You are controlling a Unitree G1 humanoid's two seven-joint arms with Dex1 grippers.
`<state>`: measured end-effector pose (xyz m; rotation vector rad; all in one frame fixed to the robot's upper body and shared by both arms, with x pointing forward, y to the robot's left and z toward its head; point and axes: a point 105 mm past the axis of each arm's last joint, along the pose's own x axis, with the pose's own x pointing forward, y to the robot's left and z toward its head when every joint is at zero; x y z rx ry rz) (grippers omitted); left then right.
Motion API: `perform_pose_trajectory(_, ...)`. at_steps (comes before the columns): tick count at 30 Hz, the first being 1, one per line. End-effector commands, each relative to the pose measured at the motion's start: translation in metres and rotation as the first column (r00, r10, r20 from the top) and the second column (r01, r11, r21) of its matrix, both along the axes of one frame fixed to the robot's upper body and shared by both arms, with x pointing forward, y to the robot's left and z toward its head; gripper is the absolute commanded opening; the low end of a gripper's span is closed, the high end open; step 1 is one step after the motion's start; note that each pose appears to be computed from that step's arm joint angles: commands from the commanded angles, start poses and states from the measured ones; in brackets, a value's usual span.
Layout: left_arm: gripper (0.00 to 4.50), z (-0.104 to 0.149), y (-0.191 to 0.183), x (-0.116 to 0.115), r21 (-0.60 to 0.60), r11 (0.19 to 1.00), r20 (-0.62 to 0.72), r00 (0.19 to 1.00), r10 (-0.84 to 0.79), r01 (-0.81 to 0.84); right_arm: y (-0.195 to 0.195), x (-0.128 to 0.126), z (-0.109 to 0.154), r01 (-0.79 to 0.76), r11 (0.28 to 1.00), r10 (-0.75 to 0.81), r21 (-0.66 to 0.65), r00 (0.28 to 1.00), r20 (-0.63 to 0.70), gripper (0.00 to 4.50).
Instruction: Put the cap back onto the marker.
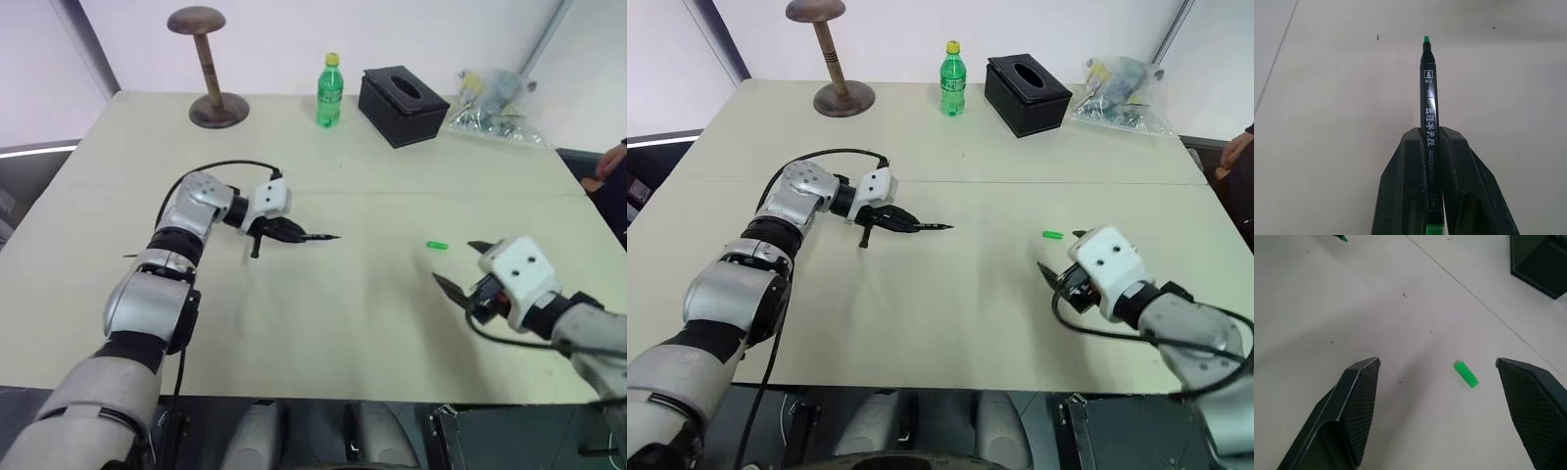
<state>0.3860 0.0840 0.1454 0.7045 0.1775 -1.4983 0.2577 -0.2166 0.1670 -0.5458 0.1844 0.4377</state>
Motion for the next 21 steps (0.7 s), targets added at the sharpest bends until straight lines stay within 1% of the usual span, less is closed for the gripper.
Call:
perform_pose_trajectory(1, 0.05, 0.022, -0.008, -0.003, -0.042, 0.997, 0.081, 0.995, -0.060, 0.064, -0.016, 0.018, 0.010, -0.060, 0.998, 0.060, 0.011, 0.998, 0.005, 3.88)
perform_pose_trajectory(5, 0.05, 0.027, -0.011, -0.008, -0.058, 0.994, 0.105, 0.991, -0.088, 0.094, -0.027, 0.035, 0.012, -0.121, 0.991, 0.124, 0.061, 0.991, -0.041, 3.88)
perform_pose_trajectory(8, 0.05, 0.032, -0.011, -0.013, -0.071, 0.992, 0.121, 0.988, -0.096, 0.105, -0.029, 0.043, 0.006, -0.180, 0.978, 0.191, 0.106, 0.977, -0.100, 3.88)
perform_pose_trajectory(12, 0.05, 0.037, -0.007, -0.021, -0.073, 0.992, 0.138, 0.986, -0.091, 0.102, -0.026, 0.050, -0.013, -0.280, 0.954, 0.296, 0.105, 0.935, -0.196, 3.88)
perform_pose_trajectory(21, 0.05, 0.043, 0.005, -0.032, -0.062, 0.996, 0.141, 0.989, -0.052, 0.061, -0.013, 0.069, -0.020, -0.365, 0.925, 0.380, 0.110, 0.902, -0.206, 3.88)
